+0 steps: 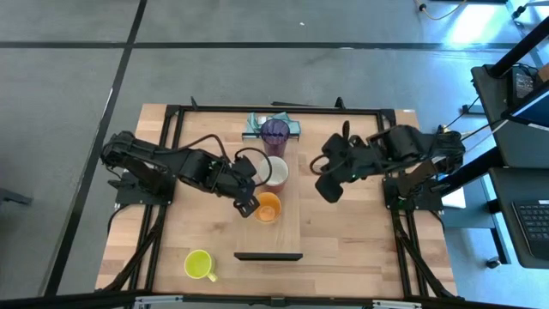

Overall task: Stack small to large cups/mugs on shelf
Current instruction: Put the yellow cup on the shelf

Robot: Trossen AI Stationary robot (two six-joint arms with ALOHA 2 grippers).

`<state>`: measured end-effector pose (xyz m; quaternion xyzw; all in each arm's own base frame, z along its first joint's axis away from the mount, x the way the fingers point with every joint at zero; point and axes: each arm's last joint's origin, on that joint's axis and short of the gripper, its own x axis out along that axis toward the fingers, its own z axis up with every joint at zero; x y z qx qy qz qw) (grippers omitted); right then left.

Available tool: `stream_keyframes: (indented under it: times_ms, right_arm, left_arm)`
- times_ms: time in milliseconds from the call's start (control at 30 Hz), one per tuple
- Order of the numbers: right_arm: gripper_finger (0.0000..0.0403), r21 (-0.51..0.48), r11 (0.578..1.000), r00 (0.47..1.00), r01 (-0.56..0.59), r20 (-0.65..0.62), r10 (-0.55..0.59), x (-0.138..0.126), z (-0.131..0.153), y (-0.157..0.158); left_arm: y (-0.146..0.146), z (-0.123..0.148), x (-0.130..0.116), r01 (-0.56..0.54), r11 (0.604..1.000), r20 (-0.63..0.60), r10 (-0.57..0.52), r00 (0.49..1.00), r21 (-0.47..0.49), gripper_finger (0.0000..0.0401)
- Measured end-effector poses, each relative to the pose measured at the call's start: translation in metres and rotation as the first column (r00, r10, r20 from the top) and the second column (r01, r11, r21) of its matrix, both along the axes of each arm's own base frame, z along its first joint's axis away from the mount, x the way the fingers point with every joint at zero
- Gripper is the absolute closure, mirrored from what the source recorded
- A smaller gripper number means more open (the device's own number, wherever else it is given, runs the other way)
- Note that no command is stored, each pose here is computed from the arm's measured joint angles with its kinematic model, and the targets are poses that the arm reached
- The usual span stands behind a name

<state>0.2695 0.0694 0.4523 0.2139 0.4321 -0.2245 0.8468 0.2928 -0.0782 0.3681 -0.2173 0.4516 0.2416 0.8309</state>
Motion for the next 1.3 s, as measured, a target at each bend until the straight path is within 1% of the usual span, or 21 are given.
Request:
stream_keyframes:
  times_ms: [100,200,367,533,700,833,1100,1200,1300]
  right_arm:
    - [0.0397,0.02,1.0,1.0,0.009,-0.02,-0.009,0.005,-0.01,0.005]
    - [0.0398,0.063,0.998,1.0,0.006,-0.012,-0.006,0.013,-0.02,0.009]
    - [0.0398,0.128,0.991,0.999,-0.044,0.029,0.04,0.033,-0.041,0.017]
    - [0.0398,0.163,0.985,0.998,-0.053,0.033,0.048,0.044,-0.06,0.021]
    - [0.0398,0.197,0.979,0.996,-0.055,0.082,0.039,0.056,-0.074,0.02]
    - [0.04,0.214,0.974,0.988,-0.072,0.152,0.04,0.067,-0.082,0.015]
    - [0.0401,0.22,0.973,0.989,-0.067,0.144,0.036,0.07,-0.087,0.009]
    - [0.04,0.219,0.974,0.989,-0.062,0.145,0.03,0.071,-0.087,0.007]
    - [0.04,0.212,0.975,0.989,-0.061,0.143,0.031,0.072,-0.087,0.004]
  left_arm:
    - [0.003,0.004,-0.001,-0.006,1.0,0.02,0.006,1.0,-0.003,0.0362]
    - [0.003,0.005,-0.001,0.01,1.0,0.031,-0.01,0.999,-0.001,0.0374]
    - [0.005,0.007,0.004,0.023,1.0,0.072,-0.023,0.997,-0.002,0.0398]
    - [0.01,0.008,0.006,0.027,1.0,0.078,-0.028,0.997,0.013,0.0395]
    - [0.016,0.008,0.009,0.034,0.999,0.085,-0.036,0.996,0.022,0.04]
    - [0.02,0.008,0.01,0.04,0.999,0.081,-0.042,0.996,0.03,0.0399]
    - [0.022,0.006,0.012,0.058,0.998,0.069,-0.059,0.996,0.022,0.04]
    - [0.023,-0.005,0.016,0.059,0.998,0.051,-0.06,0.997,0.013,0.04]
    - [0.023,-0.016,0.02,0.068,0.998,0.057,-0.067,0.996,-0.009,0.04]
